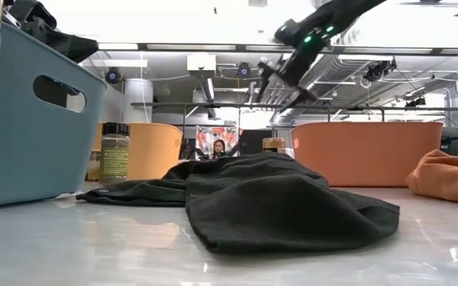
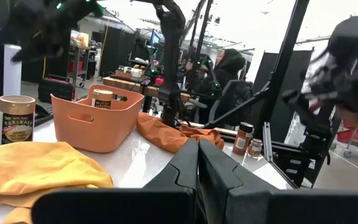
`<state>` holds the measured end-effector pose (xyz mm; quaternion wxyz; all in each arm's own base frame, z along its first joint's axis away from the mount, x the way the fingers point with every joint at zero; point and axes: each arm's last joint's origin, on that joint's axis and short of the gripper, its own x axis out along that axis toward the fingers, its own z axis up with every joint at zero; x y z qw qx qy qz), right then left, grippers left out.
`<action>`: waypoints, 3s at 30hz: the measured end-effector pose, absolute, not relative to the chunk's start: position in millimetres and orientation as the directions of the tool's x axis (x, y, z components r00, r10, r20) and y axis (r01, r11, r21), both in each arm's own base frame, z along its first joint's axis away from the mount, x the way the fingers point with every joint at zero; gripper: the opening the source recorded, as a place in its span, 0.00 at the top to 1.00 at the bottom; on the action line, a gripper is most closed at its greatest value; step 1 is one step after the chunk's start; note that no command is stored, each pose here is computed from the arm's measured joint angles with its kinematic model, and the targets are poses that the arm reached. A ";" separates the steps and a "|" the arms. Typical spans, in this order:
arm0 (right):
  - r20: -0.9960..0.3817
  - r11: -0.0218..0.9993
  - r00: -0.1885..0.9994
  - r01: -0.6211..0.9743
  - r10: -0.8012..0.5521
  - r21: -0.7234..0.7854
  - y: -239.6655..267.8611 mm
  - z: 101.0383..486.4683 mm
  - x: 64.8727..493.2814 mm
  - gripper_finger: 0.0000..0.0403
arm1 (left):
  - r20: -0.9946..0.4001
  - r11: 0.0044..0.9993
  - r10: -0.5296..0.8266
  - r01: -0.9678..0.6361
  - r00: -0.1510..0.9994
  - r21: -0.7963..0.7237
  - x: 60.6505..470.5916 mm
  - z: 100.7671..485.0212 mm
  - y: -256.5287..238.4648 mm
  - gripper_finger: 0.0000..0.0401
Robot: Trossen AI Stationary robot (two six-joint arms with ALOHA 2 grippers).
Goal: Sort spices by type
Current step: Put the top gold spice bottle into the orange bin
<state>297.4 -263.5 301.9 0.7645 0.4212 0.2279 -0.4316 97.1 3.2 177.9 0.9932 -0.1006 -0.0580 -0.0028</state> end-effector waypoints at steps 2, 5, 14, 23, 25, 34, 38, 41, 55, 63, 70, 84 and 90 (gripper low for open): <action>-0.749 0.295 0.490 0.871 -0.447 0.394 -268.9 289.9 312.1 0.12 | 0.115 0.980 0.007 0.017 0.993 -0.199 97.1 177.9 3.2 1.00; -0.802 0.321 0.401 0.906 -0.443 0.276 -274.3 279.3 328.0 0.12 | 0.116 0.980 0.006 0.017 0.993 -0.200 97.0 177.9 3.2 1.00; -0.878 0.378 0.193 0.926 -0.439 0.014 -277.1 278.2 343.2 0.12 | 0.116 0.980 0.007 0.017 0.993 -0.199 97.0 178.0 3.2 1.00; -0.913 0.370 0.137 0.929 -0.385 -0.016 -277.3 269.8 334.5 0.12 | 0.116 0.980 0.007 0.017 0.993 -0.199 97.0 178.0 3.2 1.00; -0.919 0.376 0.139 0.927 -0.369 -0.011 -276.6 265.3 334.7 0.12 | 0.115 0.980 0.007 0.017 0.993 -0.200 97.1 178.0 3.2 1.00; -0.927 0.389 0.137 0.921 -0.348 -0.010 -272.3 243.7 337.3 0.12 | 0.116 0.980 0.006 0.017 0.993 -0.200 97.0 178.0 3.2 1.00; -0.930 0.389 0.131 0.921 -0.342 -0.014 -271.9 235.7 336.4 0.12 | 0.116 0.980 0.006 0.017 0.993 -0.199 97.0 178.0 3.2 1.00; -0.932 0.391 0.133 0.920 -0.337 -0.010 -271.4 231.0 336.4 0.12 | 0.116 0.980 0.006 0.017 0.993 -0.200 97.0 178.0 3.2 1.00; -0.924 0.397 0.152 0.918 -0.351 0.000 -273.1 227.1 338.4 0.15 | 0.116 0.980 0.006 0.017 0.993 -0.200 97.0 178.0 3.2 1.00; -0.929 0.390 0.141 0.921 -0.342 -0.003 -273.6 222.7 339.0 0.32 | 0.116 0.980 0.006 0.017 0.993 -0.199 97.0 178.0 3.2 1.00; -0.921 0.428 0.148 0.904 -0.361 -0.022 -272.7 235.9 338.9 0.32 | 0.115 0.980 0.006 0.017 0.993 -0.200 97.1 177.9 3.2 1.00; -0.879 0.505 0.087 0.843 -0.470 -0.186 -188.9 366.0 273.8 0.32 | 0.116 0.980 0.007 0.017 0.993 -0.200 97.0 178.0 3.2 1.00; -0.897 0.451 -0.016 0.860 -0.442 -0.238 -158.9 380.2 251.5 0.32 | 0.115 0.980 0.007 0.017 0.993 -0.200 97.1 178.0 3.2 1.00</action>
